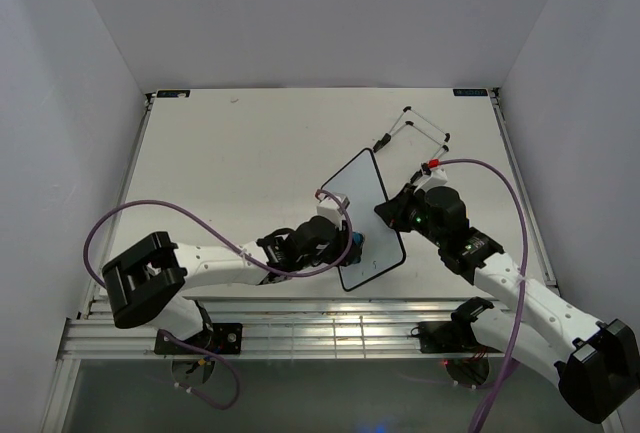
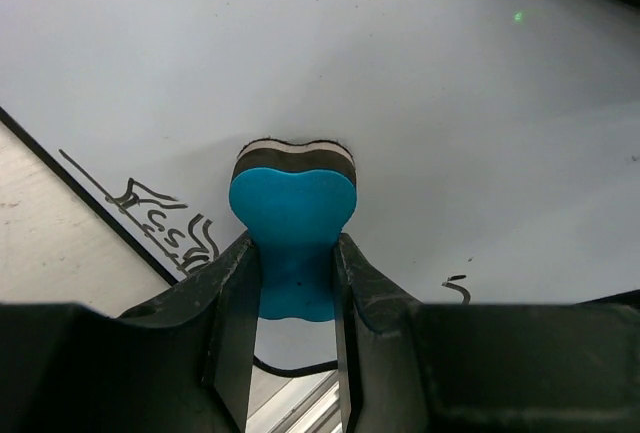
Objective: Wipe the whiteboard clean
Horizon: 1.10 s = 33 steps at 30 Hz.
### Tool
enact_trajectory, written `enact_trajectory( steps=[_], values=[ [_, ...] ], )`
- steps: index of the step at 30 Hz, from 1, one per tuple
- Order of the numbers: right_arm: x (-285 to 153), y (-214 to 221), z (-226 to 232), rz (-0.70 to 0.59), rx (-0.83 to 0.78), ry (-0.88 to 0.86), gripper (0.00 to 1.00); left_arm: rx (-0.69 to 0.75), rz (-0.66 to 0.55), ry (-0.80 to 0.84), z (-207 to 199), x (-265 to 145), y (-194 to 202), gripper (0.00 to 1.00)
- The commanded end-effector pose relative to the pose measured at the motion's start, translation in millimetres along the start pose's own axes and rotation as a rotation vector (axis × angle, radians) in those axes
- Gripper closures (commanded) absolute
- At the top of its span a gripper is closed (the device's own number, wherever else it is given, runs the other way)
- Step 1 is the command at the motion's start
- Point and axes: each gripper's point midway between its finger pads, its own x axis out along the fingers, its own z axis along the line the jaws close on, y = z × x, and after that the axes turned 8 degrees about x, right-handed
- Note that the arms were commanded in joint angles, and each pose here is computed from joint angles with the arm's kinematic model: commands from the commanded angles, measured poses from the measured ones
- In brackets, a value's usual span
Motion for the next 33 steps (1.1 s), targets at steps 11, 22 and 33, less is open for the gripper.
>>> enact_trajectory(
  steps=[11, 22, 33],
  values=[
    [-5.4, -26.1, 33.8, -0.095, 0.043, -0.115, 0.92, 0.072, -0.093, 0.361, -65.8, -10.1, -9.4, 1.0],
    [-3.2, -30.5, 31.3, -0.112, 0.031, -0.099, 0.92, 0.213, 0.007, 0.54, -95.4, -20.9, 24.9, 1.0],
    [-5.2, -36.9, 33.7, -0.127, 0.006, -0.093, 0.92, 0.116, -0.1, 0.165, -33.4, -25.0, 15.9, 1.0]
  ],
)
